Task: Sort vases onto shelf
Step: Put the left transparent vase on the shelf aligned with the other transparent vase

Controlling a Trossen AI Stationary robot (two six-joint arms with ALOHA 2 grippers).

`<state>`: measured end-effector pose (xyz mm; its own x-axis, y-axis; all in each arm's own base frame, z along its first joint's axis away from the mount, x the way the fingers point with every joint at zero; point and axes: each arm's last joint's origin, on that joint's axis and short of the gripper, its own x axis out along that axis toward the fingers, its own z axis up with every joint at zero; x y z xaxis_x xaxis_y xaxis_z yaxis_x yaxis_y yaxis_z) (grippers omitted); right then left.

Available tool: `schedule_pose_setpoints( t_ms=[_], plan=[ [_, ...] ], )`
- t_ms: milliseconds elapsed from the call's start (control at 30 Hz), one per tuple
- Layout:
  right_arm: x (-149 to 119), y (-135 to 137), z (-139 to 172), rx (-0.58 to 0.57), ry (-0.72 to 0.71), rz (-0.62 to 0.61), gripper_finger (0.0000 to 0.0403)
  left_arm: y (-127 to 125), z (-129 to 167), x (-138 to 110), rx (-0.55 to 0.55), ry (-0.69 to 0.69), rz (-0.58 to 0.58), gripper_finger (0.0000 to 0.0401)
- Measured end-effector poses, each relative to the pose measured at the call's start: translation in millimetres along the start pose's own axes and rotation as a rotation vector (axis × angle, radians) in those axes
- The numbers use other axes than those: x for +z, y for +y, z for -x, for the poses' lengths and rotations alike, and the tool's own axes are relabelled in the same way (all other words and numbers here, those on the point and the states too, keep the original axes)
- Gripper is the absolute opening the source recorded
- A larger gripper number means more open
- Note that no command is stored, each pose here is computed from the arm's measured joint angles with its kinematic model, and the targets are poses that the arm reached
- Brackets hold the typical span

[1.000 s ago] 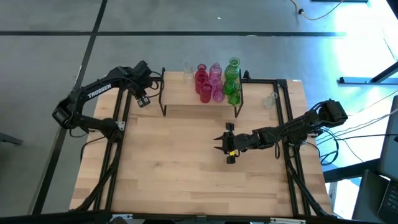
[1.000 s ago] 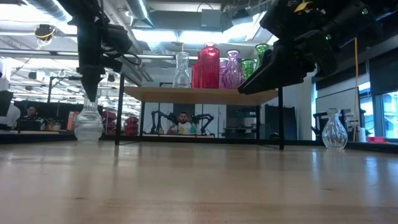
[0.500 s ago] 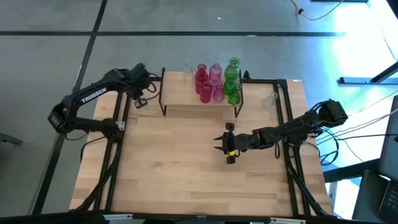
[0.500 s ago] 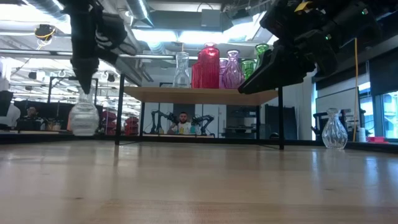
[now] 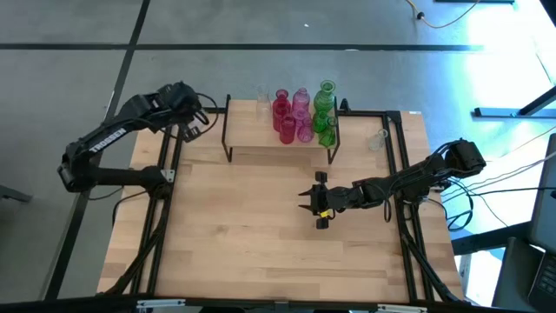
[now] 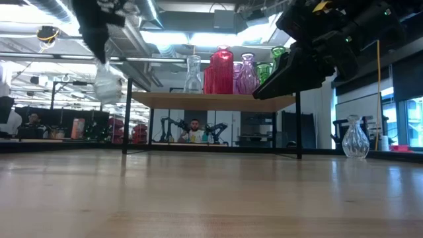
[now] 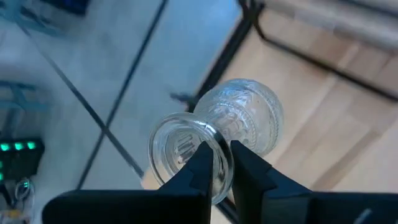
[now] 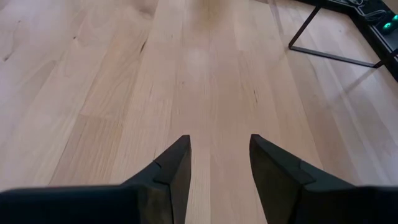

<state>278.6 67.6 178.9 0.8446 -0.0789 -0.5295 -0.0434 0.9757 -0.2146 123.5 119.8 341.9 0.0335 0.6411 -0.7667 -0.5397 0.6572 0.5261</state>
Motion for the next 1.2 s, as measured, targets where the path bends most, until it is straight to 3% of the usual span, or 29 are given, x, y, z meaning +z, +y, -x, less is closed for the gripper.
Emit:
schedule_pose_setpoints(
  t_ms=[500, 933, 1200],
  plan=[
    [0, 0, 0, -0.001, -0.001, 0.000, 0.0147, 15, 71, 31, 0.015, -0.296, 0.000, 0.0028],
    [0, 0, 0, -0.002, 0.000, 0.000, 0.0147, -21, 72, 91, -0.008, -0.320, -0.139, 0.0028],
    [-1, 0, 0, -0.001, 0.005, 0.001, 0.0147, -52, 83, 112, -0.045, -0.367, -0.293, 0.0028]
  ],
)
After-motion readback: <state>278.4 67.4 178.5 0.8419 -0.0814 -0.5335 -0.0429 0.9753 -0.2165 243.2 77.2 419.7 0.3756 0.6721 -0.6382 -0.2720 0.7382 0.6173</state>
